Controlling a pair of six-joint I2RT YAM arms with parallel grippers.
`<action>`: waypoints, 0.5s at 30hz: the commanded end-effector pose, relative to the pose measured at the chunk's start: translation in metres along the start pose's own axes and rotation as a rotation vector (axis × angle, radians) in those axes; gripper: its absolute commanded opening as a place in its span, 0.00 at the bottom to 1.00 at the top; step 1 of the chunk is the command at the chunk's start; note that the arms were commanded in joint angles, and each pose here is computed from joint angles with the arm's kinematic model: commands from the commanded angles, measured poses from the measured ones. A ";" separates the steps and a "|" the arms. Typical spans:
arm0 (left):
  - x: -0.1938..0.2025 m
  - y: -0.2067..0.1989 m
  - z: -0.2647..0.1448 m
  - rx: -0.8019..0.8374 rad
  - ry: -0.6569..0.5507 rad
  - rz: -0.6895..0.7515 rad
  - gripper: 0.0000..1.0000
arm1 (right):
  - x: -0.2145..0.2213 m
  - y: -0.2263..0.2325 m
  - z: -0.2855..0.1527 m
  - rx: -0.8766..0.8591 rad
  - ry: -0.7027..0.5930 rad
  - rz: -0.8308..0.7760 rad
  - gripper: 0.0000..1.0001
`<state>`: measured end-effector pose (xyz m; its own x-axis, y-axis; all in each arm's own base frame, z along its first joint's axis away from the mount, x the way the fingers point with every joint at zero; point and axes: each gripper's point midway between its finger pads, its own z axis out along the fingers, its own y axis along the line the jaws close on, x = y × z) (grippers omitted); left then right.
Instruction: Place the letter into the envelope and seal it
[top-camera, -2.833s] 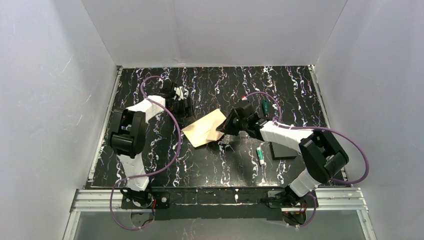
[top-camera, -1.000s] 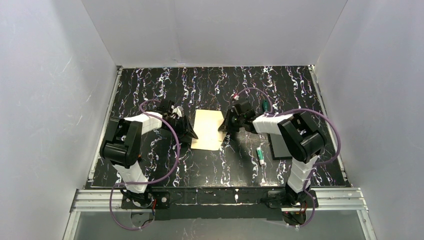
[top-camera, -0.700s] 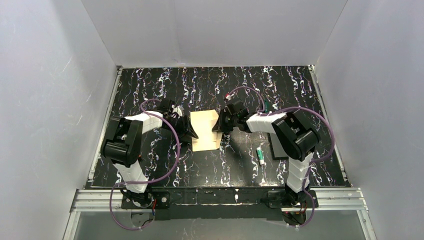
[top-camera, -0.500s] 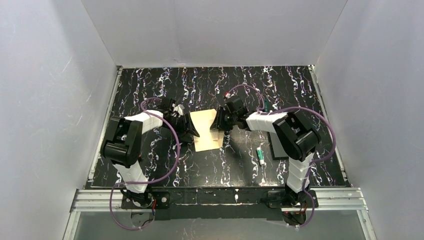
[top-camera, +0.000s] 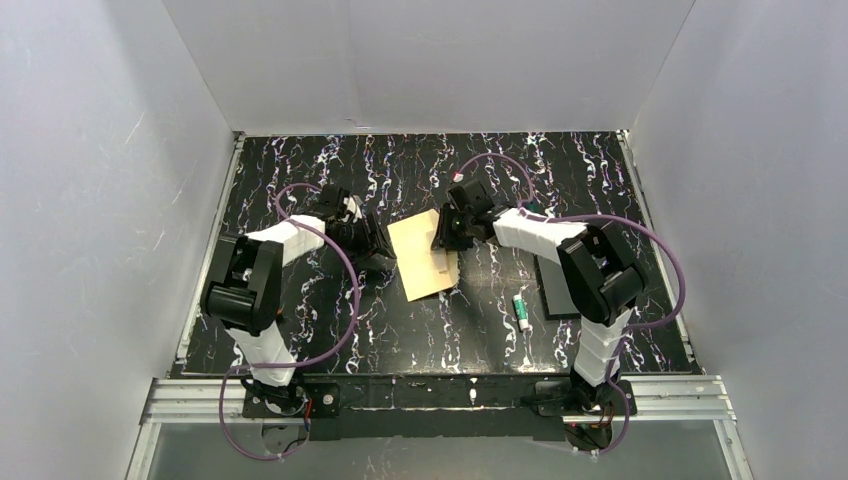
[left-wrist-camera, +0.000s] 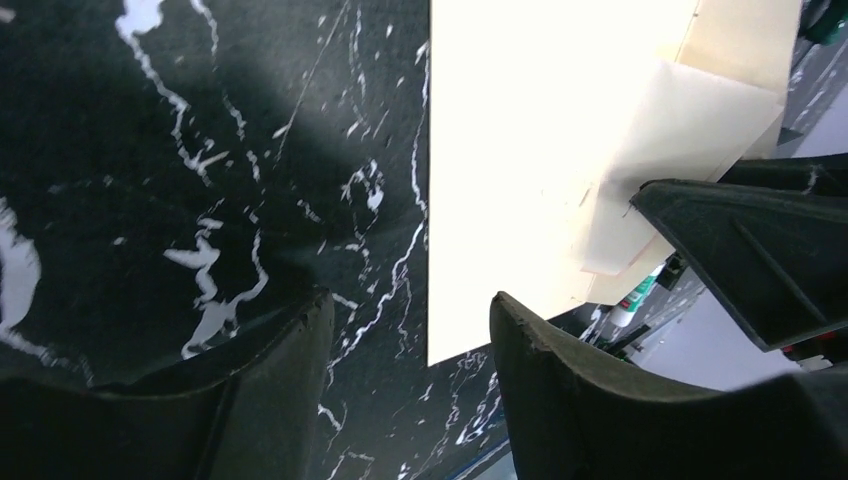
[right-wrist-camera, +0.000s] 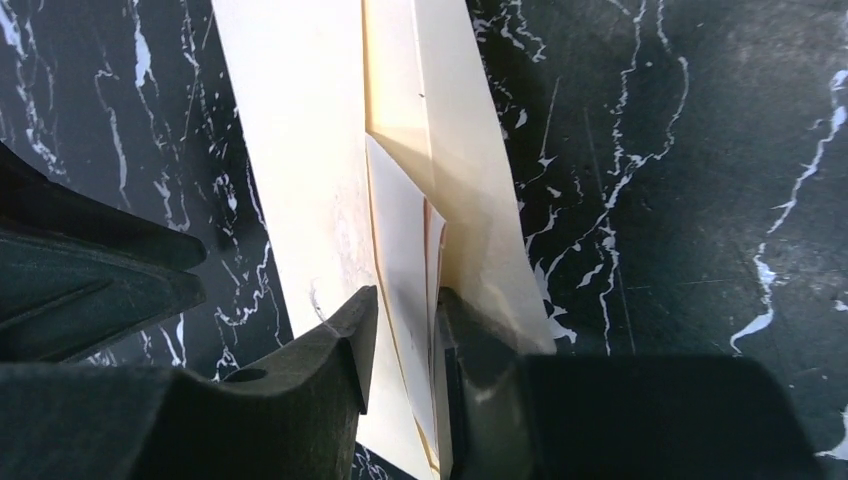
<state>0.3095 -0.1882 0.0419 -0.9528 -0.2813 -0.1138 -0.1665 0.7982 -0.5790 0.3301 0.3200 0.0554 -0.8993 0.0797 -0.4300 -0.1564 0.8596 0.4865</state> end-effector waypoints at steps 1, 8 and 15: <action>-0.010 -0.020 0.008 0.098 0.003 -0.035 0.55 | -0.003 -0.009 0.001 0.094 0.009 -0.052 0.34; -0.031 -0.037 0.000 0.150 -0.121 0.009 0.38 | 0.000 -0.021 -0.002 0.231 0.036 -0.109 0.55; -0.009 -0.093 -0.001 0.361 -0.039 0.148 0.25 | 0.010 -0.015 0.002 0.182 0.072 -0.093 0.54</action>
<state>0.3428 -0.2247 0.0671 -0.9306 -0.3040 -0.2041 -0.0604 0.6774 -0.7331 0.3212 0.3040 0.0362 -0.9142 -0.0364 -0.4037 -0.1628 0.9451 0.2833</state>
